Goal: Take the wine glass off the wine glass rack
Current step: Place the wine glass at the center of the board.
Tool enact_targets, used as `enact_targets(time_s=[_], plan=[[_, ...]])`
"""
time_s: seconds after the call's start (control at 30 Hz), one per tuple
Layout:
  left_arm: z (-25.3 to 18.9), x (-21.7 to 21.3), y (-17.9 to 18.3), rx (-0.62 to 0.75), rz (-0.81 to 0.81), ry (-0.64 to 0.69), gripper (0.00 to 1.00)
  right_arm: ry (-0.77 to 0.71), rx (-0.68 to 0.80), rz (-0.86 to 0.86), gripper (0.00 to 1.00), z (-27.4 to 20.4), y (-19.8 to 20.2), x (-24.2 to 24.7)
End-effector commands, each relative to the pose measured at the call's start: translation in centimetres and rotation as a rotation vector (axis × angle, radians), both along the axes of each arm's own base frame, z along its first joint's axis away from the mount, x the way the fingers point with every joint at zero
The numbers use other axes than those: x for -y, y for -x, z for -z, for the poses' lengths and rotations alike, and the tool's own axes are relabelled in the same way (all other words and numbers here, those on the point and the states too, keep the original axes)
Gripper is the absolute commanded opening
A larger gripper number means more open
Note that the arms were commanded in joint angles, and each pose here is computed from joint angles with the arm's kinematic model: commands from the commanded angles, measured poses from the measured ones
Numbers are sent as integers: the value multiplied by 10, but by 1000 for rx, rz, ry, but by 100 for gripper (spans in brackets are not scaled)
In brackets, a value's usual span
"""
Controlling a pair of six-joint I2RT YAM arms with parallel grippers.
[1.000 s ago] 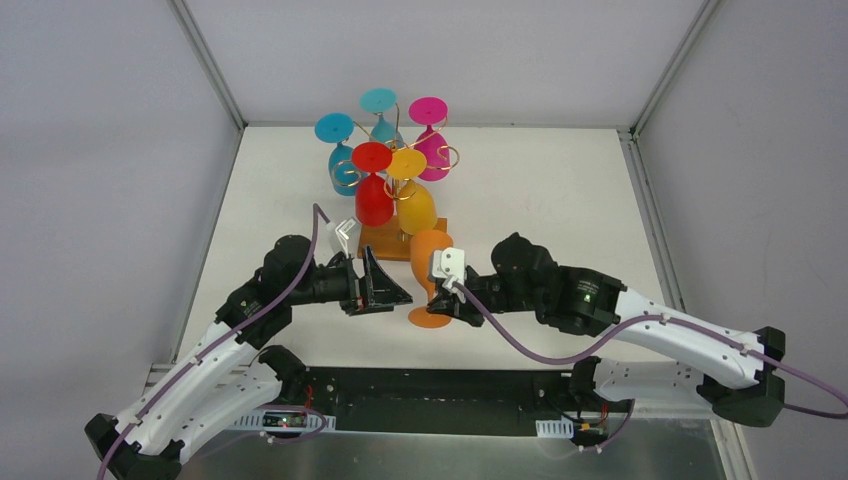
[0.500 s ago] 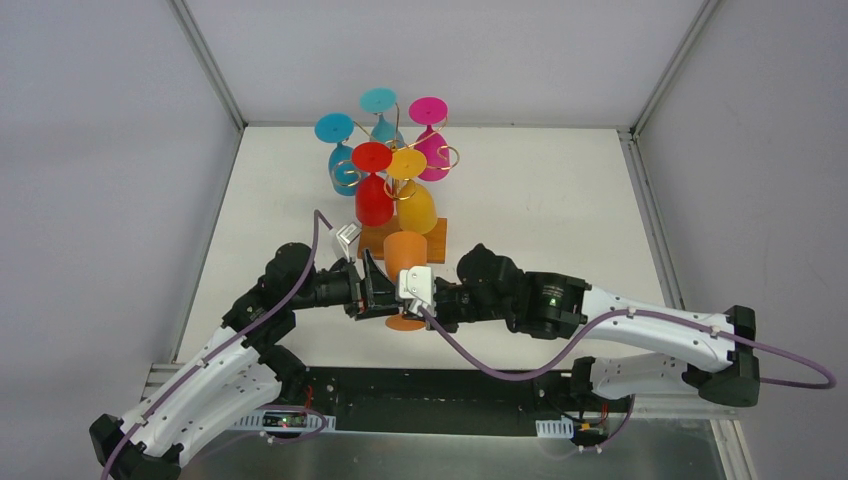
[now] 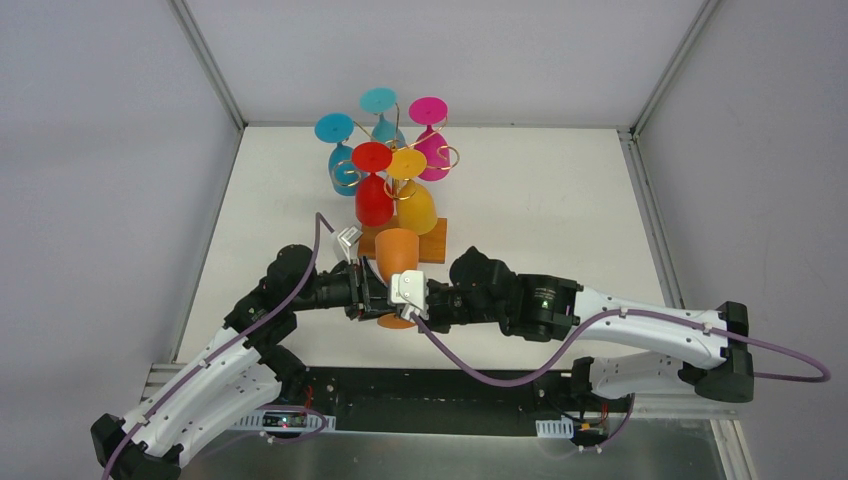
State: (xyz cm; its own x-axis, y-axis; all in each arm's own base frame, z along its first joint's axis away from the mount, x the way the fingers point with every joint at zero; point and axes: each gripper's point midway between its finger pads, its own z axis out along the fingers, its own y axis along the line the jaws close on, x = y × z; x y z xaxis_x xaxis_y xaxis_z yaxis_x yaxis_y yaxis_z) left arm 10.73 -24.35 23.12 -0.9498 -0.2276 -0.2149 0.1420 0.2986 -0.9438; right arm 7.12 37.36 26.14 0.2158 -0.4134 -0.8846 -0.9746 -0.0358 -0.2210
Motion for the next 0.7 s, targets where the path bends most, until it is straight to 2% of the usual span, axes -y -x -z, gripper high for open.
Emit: enact_targets(time_s=[0.0,0.07,0.1,0.37,0.6,0.67], plan=[[-9,3,2,43,23,34,26,-107,41,-17,0,-37,1,-12],[-9,4,1,44,27,34,12,-107,34,-21,0,-36,2,-13],[-9,4,1,46,30,33,0,-107,30,-25,0,-36,4,-13],[-11,4,2,81,43,33,0,-95,-5,-27,1,-37,9,-7],[-4,3,8,98,80,23,0,-102,-36,-1,30,-42,12,8],[-3,2,12,107,102,22,0,-106,-51,35,35,-44,9,14]])
